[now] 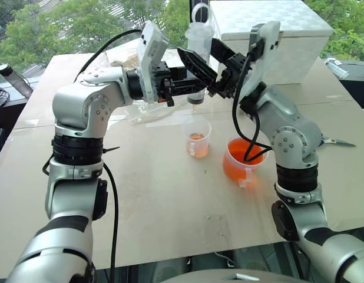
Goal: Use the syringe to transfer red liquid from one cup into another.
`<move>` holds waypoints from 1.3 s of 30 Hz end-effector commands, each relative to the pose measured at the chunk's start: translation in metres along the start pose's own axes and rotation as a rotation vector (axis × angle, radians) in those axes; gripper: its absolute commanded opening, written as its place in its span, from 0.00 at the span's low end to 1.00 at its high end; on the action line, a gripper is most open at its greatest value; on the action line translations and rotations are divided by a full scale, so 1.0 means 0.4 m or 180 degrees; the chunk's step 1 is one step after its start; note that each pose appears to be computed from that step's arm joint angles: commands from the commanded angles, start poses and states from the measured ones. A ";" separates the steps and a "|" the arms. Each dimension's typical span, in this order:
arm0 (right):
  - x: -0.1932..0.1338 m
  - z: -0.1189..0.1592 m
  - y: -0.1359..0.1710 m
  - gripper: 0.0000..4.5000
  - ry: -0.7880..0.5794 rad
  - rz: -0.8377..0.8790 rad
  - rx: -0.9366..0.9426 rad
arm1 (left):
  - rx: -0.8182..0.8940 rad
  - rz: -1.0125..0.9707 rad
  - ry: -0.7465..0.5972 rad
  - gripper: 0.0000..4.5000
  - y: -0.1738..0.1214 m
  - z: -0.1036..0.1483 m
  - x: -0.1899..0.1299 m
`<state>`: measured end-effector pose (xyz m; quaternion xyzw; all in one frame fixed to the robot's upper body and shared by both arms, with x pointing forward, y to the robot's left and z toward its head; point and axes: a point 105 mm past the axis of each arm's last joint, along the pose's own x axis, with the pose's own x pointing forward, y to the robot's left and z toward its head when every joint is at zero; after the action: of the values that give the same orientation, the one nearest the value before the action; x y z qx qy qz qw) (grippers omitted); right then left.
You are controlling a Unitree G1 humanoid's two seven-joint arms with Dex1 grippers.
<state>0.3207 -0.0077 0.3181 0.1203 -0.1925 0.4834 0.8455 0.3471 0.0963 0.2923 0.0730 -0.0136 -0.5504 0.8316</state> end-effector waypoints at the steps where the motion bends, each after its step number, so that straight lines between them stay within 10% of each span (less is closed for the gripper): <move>1: -0.041 0.051 0.024 0.89 -0.0106 0.0240 -0.0010 | 0.0204 0.0146 -0.0220 0.34 -0.003 0.082 -0.032; 8: -0.262 0.069 -0.126 0.89 0.0739 -0.0168 -0.0200 | -0.0142 0.0855 0.0196 0.34 -0.002 0.081 -0.196; 16: -0.520 0.057 -0.187 0.89 0.1614 -0.0457 -0.0265 | -0.0662 0.1976 0.1398 0.34 -0.024 -0.149 -0.408; 28: -0.704 -0.147 -0.191 0.89 0.2171 -0.0575 -0.0553 | -0.0956 0.2046 0.1308 0.34 -0.076 -0.387 -0.402; 29: -0.703 -0.150 -0.191 0.91 0.2160 -0.0579 -0.0563 | -0.0909 0.2073 0.1252 0.58 -0.068 -0.383 -0.400; 33: -0.720 -0.164 -0.176 0.91 0.2197 -0.0538 -0.0606 | -0.0625 0.2279 0.1027 1.00 -0.038 -0.344 -0.412; 39: -0.759 -0.179 -0.159 0.91 0.2179 -0.0670 -0.0534 | -0.0533 0.2265 0.0818 1.00 -0.089 -0.319 -0.428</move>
<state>0.2512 -0.2420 0.1033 -0.0839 0.1079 0.3964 0.9078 0.2660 0.2578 0.1531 0.0493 0.1508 -0.2052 0.9658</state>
